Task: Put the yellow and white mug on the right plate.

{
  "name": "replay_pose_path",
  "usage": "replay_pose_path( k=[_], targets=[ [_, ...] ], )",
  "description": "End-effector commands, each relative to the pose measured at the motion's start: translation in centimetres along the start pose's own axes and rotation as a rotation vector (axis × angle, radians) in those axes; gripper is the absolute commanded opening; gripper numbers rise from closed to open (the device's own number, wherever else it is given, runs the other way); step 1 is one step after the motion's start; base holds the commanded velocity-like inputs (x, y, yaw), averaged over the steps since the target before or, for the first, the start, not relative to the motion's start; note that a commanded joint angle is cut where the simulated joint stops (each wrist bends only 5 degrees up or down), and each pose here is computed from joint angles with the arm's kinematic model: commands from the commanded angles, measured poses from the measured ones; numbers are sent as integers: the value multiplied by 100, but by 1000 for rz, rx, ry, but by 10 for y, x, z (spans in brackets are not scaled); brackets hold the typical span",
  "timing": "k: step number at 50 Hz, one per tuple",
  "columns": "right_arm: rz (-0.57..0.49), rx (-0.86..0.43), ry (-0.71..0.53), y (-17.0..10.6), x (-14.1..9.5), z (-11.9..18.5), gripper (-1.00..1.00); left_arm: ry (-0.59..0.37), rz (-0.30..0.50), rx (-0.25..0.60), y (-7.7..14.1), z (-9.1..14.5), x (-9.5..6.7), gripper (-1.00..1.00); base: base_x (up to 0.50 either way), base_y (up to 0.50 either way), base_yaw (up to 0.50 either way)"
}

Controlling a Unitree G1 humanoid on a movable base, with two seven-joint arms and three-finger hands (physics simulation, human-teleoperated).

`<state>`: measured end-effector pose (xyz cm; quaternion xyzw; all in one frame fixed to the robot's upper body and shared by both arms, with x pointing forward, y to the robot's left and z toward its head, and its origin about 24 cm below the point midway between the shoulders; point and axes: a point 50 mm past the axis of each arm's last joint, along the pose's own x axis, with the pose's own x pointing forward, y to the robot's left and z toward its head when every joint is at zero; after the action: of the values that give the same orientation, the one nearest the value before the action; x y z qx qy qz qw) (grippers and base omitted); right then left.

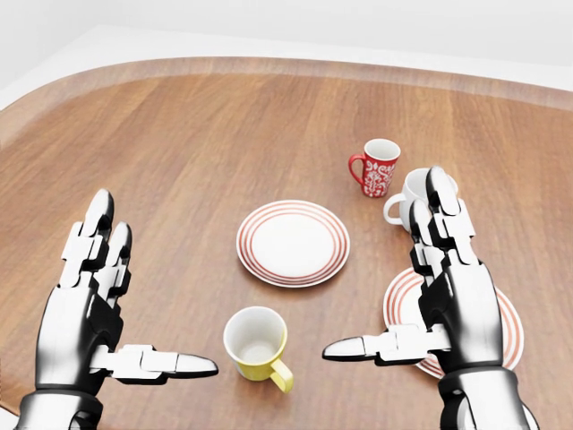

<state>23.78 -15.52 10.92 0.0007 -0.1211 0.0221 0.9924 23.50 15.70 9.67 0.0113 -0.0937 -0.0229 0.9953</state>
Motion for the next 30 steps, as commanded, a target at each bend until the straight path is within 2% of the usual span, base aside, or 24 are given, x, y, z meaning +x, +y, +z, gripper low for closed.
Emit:
replay_pose_path(
  k=[1, 6, 21, 24, 30],
  targets=[
    [-13, 4, 15, -2, -1, -3, 100, 6, -1, 0, 0, -1, -1, 100, 0, 0, 0],
    [-12, -18, 20, -1, -1, -4, 100, 10, -2, 0, 0, -2, -1, 100, -10, 39, 0],
    [-11, -21, 30, 0, -1, -7, 100, 10, -9, 5, -2, -2, -3, 100, 0, 0, 0],
    [-2, 54, 10, 0, -4, -2, 100, 12, -10, 4, -2, -2, -3, 100, 0, 0, 0],
    [-8, 44, 6, -3, -4, -1, 100, 11, -9, 5, -2, -2, -3, 100, 49, 11, 0]
  ],
)
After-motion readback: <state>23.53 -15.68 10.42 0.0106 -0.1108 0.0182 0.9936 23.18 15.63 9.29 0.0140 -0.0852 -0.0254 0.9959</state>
